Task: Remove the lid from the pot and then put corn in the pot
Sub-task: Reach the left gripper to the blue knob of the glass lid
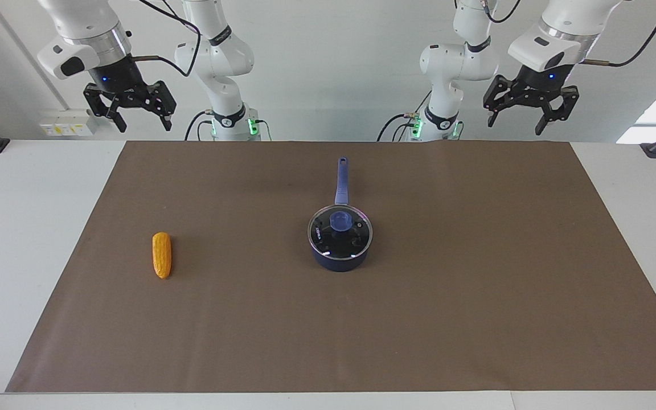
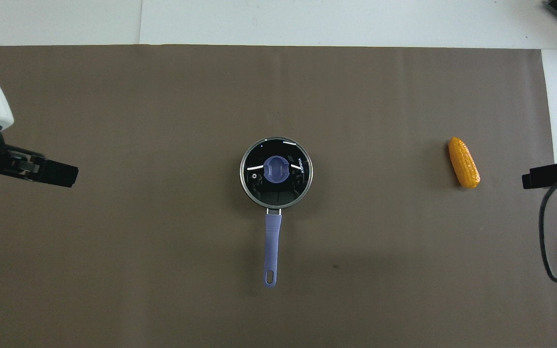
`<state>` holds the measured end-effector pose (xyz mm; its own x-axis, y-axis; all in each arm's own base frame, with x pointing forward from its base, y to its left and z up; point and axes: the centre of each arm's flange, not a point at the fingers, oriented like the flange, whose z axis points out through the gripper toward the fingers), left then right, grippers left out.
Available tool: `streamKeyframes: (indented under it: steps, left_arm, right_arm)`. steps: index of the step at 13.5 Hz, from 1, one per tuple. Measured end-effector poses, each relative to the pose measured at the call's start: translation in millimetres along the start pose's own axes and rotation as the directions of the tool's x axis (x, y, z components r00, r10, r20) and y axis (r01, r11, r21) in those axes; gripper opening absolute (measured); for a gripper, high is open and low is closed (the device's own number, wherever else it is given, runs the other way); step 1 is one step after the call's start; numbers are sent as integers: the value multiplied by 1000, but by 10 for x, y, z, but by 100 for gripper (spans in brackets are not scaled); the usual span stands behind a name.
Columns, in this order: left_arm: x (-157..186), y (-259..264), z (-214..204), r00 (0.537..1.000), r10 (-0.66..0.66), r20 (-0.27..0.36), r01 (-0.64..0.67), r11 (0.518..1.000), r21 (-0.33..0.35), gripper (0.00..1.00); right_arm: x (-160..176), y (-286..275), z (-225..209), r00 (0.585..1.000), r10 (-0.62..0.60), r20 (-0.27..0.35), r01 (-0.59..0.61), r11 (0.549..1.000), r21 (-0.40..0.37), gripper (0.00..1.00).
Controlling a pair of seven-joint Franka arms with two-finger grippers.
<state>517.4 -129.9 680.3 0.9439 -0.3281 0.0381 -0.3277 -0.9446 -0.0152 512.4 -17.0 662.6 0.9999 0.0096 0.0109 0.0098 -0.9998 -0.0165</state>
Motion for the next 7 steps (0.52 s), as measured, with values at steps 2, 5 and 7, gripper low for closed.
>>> streamKeyframes:
  steps: [2, 5, 7]
  left_arm:
    - [109, 308, 167, 1000, -22, -14, 22, 1000, -2, 100]
    - [290, 827, 504, 998, -45, -40, 45, 999, -11, 100]
    - [433, 1175, 781, 997, -57, -48, 56, 998, -19, 100]
  right_arm:
    - [1, 0, 4, 1000, 0, 0, 0, 1000, 0, 100]
    - [26, 26, 17, 1000, 2, -30, -2, 1000, -14, 100]
    - [14, 47, 40, 999, 3, -43, -4, 1000, -27, 100]
